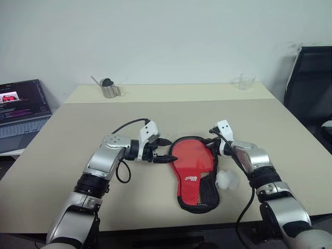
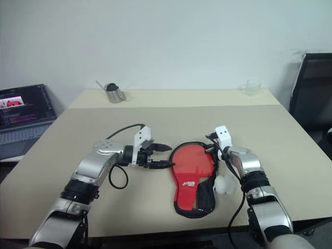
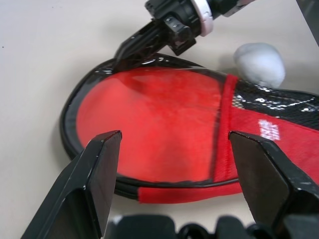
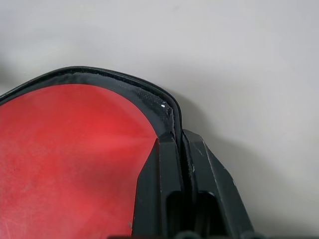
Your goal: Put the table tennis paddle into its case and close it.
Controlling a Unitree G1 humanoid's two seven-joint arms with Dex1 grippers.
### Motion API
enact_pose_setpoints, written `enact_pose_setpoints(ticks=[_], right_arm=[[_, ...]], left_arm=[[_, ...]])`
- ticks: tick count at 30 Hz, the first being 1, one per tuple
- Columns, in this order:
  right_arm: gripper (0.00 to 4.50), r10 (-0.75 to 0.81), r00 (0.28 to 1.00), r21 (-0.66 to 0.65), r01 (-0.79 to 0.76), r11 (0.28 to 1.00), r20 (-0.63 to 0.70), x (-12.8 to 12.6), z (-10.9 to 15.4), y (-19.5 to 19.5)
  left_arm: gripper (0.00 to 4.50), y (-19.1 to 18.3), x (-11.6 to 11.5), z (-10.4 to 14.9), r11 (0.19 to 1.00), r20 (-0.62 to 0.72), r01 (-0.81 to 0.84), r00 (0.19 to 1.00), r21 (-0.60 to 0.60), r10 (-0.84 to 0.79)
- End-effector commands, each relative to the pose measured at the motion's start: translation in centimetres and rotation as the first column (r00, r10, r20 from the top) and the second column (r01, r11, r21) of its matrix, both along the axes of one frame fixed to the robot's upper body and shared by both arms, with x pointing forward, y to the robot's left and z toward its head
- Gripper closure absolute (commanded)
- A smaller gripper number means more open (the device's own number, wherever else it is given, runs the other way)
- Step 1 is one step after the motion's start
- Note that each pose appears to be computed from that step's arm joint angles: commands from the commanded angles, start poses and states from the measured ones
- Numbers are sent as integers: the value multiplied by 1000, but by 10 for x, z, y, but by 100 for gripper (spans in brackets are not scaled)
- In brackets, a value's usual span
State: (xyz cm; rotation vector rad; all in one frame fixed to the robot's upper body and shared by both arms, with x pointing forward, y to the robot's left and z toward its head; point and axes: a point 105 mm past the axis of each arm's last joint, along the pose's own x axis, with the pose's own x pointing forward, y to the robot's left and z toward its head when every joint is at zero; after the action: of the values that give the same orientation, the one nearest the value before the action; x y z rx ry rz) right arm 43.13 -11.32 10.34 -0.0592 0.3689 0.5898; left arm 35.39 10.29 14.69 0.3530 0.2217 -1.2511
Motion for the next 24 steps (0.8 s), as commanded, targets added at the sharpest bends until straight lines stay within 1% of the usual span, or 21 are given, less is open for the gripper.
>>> enact_pose_setpoints(ticks=[1,5,8,14,16,17,19,21,24], right_arm=[[449,12,998,13,-13,1000,68,7,17,8],[449,29,998,36,-31,999,59,6,20,7],[381,33,998,47,-36,998,60,4,23,5],[181,15,998,44,-18,999,67,1,27,-3],[111,1,998,49,-4,999,68,1,29,-7],[83,-3,998,55,0,998,66,0,31,-9],[16,-25,997,63,20,998,80,-2,40,-18],[16,-53,994,68,47,997,96,-5,50,-30],[16,-86,988,70,77,995,130,-19,69,-56]], left_arm=[[75,-9,-2,14,1000,61,31,998,-5,-30],[75,-16,-2,14,999,60,51,997,-12,-51],[75,-22,-2,14,998,60,67,996,-18,-66],[75,-33,1,16,995,74,94,993,-23,-92],[75,-37,7,18,997,90,76,993,-29,-74],[75,-38,9,18,997,100,69,993,-32,-65],[75,-45,18,18,999,130,37,991,-39,-32],[75,-51,23,15,999,146,29,989,-28,-24],[75,-65,25,8,999,157,46,987,-25,-42]])
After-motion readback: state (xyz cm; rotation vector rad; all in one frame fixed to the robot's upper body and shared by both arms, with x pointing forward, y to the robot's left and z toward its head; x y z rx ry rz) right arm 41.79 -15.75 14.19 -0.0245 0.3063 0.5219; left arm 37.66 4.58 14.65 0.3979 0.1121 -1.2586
